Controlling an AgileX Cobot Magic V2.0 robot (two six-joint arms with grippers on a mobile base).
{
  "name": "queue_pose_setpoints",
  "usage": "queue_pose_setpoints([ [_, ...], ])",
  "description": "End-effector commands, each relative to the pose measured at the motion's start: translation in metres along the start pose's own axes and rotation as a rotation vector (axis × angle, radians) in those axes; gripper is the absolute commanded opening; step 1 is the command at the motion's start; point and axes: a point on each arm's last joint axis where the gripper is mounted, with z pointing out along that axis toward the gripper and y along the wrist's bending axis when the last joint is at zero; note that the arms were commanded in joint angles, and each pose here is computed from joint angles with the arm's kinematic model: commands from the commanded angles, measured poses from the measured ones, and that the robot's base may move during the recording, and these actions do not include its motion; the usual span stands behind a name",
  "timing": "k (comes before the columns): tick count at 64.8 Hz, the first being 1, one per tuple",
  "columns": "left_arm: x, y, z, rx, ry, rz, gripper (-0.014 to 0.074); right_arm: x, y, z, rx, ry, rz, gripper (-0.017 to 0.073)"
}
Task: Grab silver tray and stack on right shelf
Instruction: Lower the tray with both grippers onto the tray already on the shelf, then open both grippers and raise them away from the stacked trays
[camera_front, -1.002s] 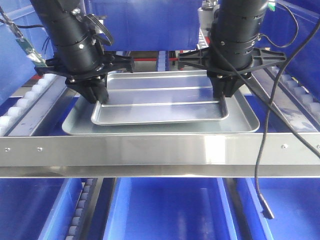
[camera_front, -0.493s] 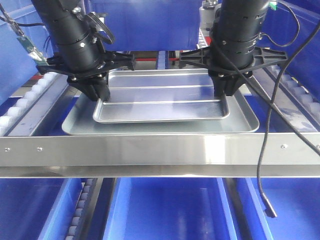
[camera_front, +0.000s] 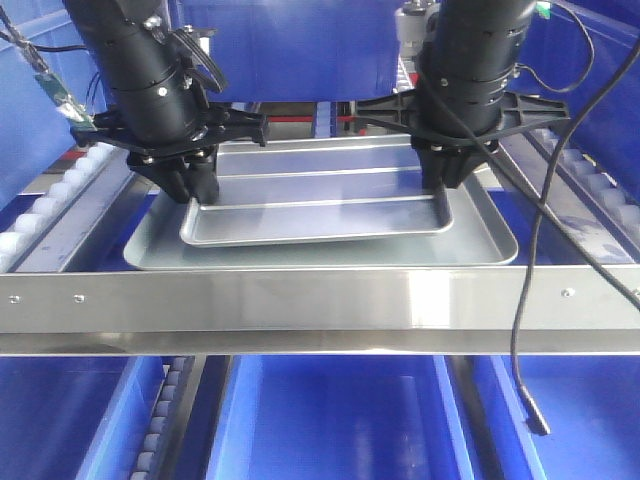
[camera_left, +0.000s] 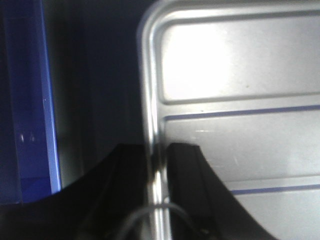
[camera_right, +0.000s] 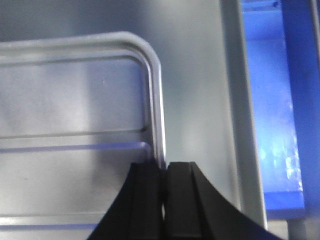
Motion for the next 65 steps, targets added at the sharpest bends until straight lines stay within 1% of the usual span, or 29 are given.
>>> queue_pose_setpoints([
  [1,-0.023,-0.015,-0.032,0.078,-0.160,-0.004,0.0177,-0.028,0.018,-0.033,-0.150,-0.171,-0.020,0.0146],
  [2,-0.024,-0.013,-0.031,0.076,-0.161,-0.006,0.0181,-0.028,0.017,-0.032,-0.144,-0.173,-0.028,0.0157],
  [4,-0.024,-0.012,-0.031,0.073,-0.162,-0.004,0.0199,-0.029,0.016,-0.032,-0.133,-0.178,-0.042,0.0206],
  [7,-0.024,-0.010,-0.031,0.071,-0.162,-0.010,0.0217,-0.029,0.016,-0.032,-0.125,-0.182,-0.054,0.0314],
  [10,-0.025,-0.009,-0.031,0.070,-0.162,-0.012,0.0233,-0.029,0.015,-0.032,-0.122,-0.181,-0.055,0.0417],
  [11,-0.025,-0.009,-0.031,0.070,-0.162,-0.012,0.0242,-0.029,0.015,-0.032,-0.122,-0.181,-0.055,0.0465],
  [14,-0.025,-0.009,-0.031,0.067,-0.163,-0.008,0.0254,-0.029,0.015,-0.032,-0.122,-0.181,-0.055,0.0536],
  [17,-0.025,-0.008,-0.031,0.053,-0.164,0.012,0.0269,-0.029,0.015,-0.032,-0.118,-0.179,-0.054,0.0602],
  [20,-0.025,-0.007,-0.031,0.034,-0.165,0.039,0.0279,-0.029,0.014,-0.032,-0.112,-0.175,-0.054,0.0626],
  [23,-0.025,-0.006,-0.031,0.023,-0.168,0.054,0.0281,-0.028,0.013,-0.032,-0.104,-0.171,-0.053,0.0626],
  [34,-0.026,-0.004,-0.031,0.024,-0.171,0.048,0.0280,-0.029,0.010,-0.031,-0.089,-0.165,-0.050,0.0624],
  [36,-0.026,-0.004,-0.031,0.024,-0.171,0.048,0.0277,-0.029,0.010,-0.031,-0.085,-0.162,-0.049,0.0619],
  [38,-0.026,-0.004,-0.031,0.024,-0.171,0.048,0.0260,-0.028,0.010,-0.031,-0.081,-0.160,-0.049,0.0589],
  [41,-0.025,-0.004,-0.032,0.021,-0.164,0.048,0.0209,-0.028,0.009,-0.031,-0.073,-0.156,-0.048,0.0511],
  [43,-0.025,-0.004,-0.031,0.019,-0.160,0.048,0.0156,-0.028,0.008,-0.031,-0.067,-0.152,-0.048,0.0434],
  [44,-0.024,-0.004,-0.031,0.017,-0.155,0.047,0.0111,-0.028,0.008,-0.031,-0.065,-0.150,-0.048,0.0366],
  [51,-0.024,-0.003,-0.031,0.014,-0.147,0.047,-0.0105,-0.028,0.008,-0.031,-0.070,-0.153,-0.048,0.0030],
  [57,-0.025,-0.001,-0.031,0.011,-0.157,0.048,-0.0092,-0.029,0.010,-0.031,-0.085,-0.163,-0.048,0.0096],
  [65,-0.024,-0.001,-0.034,0.010,-0.144,0.040,-0.0092,-0.030,0.011,-0.032,-0.103,-0.174,-0.047,0.0097],
])
